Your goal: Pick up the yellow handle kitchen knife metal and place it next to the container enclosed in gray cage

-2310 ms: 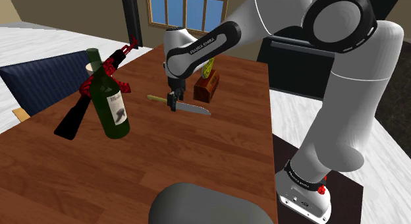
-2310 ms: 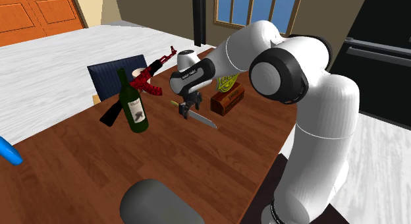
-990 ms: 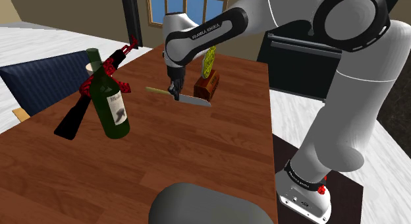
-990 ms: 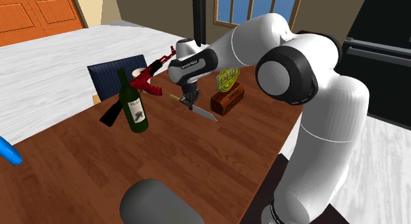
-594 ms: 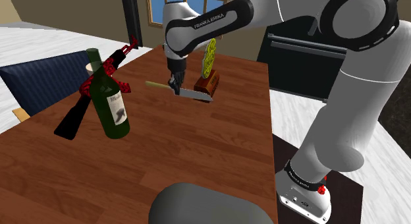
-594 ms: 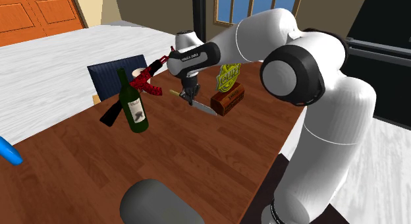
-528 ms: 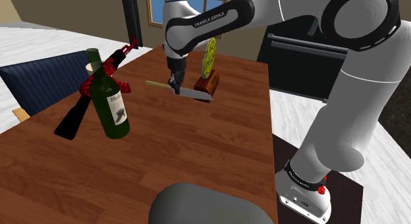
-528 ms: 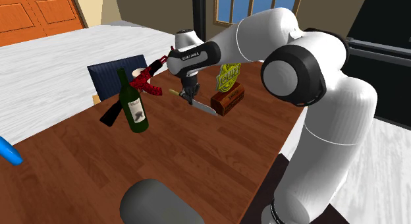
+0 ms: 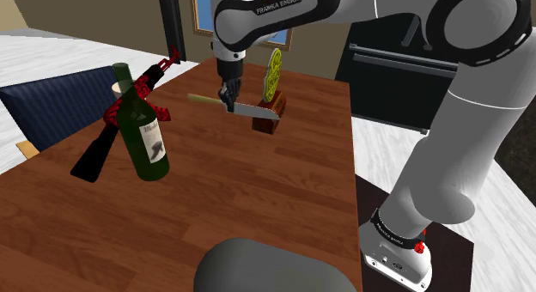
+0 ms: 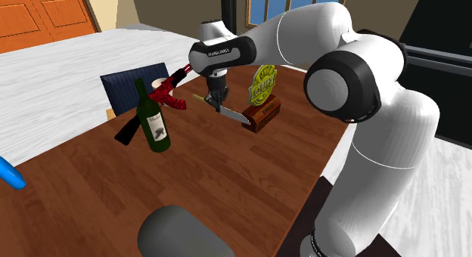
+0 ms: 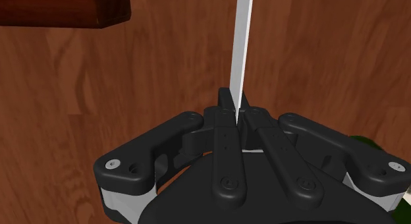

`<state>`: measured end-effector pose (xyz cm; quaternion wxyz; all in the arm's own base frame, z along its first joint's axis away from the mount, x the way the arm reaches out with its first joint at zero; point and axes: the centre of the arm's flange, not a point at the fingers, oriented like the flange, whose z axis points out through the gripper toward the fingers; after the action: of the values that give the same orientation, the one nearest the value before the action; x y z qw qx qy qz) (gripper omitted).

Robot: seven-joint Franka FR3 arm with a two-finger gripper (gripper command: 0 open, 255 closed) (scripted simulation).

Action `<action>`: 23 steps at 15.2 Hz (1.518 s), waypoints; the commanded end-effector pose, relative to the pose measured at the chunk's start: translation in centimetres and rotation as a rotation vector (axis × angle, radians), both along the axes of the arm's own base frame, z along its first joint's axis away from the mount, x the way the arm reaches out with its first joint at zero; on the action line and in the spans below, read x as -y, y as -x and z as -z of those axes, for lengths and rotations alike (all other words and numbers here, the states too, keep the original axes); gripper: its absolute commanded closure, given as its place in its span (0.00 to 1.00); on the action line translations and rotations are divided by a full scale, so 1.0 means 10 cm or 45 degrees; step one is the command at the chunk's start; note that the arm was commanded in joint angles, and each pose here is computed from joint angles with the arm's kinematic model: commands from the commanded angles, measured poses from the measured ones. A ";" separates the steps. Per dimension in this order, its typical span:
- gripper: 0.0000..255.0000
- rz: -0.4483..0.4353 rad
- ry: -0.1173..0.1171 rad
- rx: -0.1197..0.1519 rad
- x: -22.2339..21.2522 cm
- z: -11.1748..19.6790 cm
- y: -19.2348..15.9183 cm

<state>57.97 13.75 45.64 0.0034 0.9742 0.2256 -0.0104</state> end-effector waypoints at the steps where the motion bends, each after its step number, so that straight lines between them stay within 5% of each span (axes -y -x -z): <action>1: 1.00 0.000 0.000 -0.001 0.00 -0.11 0.00; 4: 1.00 0.000 0.000 -0.001 0.00 -0.24 0.00; 23: 1.00 0.000 0.000 -0.001 -2.11 -0.24 1.35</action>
<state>45.32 33.77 47.96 0.0033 0.9740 0.2264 -0.0108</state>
